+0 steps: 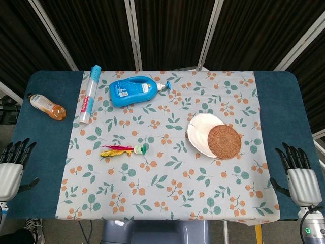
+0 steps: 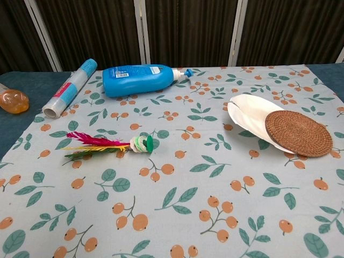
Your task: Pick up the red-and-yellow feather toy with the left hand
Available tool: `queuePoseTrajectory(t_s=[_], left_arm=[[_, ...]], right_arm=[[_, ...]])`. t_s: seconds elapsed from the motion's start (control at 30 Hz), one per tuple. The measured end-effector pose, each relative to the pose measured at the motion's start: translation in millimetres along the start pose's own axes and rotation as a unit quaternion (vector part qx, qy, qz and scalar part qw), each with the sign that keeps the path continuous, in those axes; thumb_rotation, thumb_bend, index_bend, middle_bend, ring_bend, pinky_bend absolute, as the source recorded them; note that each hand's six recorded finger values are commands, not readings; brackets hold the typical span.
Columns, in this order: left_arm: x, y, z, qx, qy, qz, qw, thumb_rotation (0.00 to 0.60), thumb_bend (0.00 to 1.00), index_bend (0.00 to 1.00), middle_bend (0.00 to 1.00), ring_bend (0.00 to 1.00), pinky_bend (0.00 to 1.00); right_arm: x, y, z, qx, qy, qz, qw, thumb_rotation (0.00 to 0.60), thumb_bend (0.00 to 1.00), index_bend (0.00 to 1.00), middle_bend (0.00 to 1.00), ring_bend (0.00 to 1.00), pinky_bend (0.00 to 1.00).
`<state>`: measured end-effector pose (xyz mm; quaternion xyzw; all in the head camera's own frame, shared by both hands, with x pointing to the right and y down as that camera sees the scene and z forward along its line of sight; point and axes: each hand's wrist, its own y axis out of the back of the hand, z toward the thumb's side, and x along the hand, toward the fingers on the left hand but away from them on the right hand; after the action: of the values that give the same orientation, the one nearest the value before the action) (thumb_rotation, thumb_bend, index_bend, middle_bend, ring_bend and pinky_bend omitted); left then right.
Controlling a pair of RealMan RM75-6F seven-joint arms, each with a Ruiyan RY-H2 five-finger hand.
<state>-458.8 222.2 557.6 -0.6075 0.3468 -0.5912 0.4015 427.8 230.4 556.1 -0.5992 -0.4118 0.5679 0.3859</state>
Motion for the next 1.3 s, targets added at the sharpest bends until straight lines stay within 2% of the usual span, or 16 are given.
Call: queuePoseTrajectory(t_s=[0.6,0.8,0.97,1.03,1.17,1.3], left_arm=[[3.4,-0.6,0.4,-0.002,-0.002,-0.002,1.0000,0.600,0.10,0.01,0.00,0.00,0.00],[9.1,-2.7,5.4,-0.006,-0.007,-0.005,0.9999,0.600,0.21,0.12,0.00,0.00,0.00],[26.0,-1.3,17.4,-0.025,-0.011,-0.007,0.9996,0.600,0.29,0.31,0.00,0.00,0.00],[36.7,1.7,24.5,-0.026,-0.017,-0.002,0.9995,0.600,0.31,0.36,0.00,0.00,0.00],[57.4,2.6,36.9,-0.022,-0.023,0.002,0.9995,0.600,0.34,0.38,0.00,0.00,0.00],[81.9,-3.9,53.2,-0.023,-0.021,-0.010,0.9995,0.600,0.39,0.41,0.00,0.00,0.00]], right_arm=[[0.4,-0.3,-0.6,0.003,-0.004,0.001,1.0000,0.600,0.15,0.11,0.00,0.00,0.00],[1.4,0.7,-2.7,0.001,-0.008,0.001,1.0000,0.600,0.15,0.11,0.00,0.00,0.00],[2.4,1.4,-2.4,0.000,-0.007,0.000,1.0000,0.600,0.15,0.11,0.00,0.00,0.00],[2.8,1.4,-2.2,0.001,-0.006,0.001,1.0000,0.600,0.15,0.11,0.00,0.00,0.00],[2.7,1.0,-2.2,0.000,-0.007,0.002,1.0000,0.600,0.15,0.11,0.00,0.00,0.00],[2.4,0.5,-2.2,-0.001,-0.006,0.004,1.0000,0.600,0.15,0.11,0.00,0.00,0.00]])
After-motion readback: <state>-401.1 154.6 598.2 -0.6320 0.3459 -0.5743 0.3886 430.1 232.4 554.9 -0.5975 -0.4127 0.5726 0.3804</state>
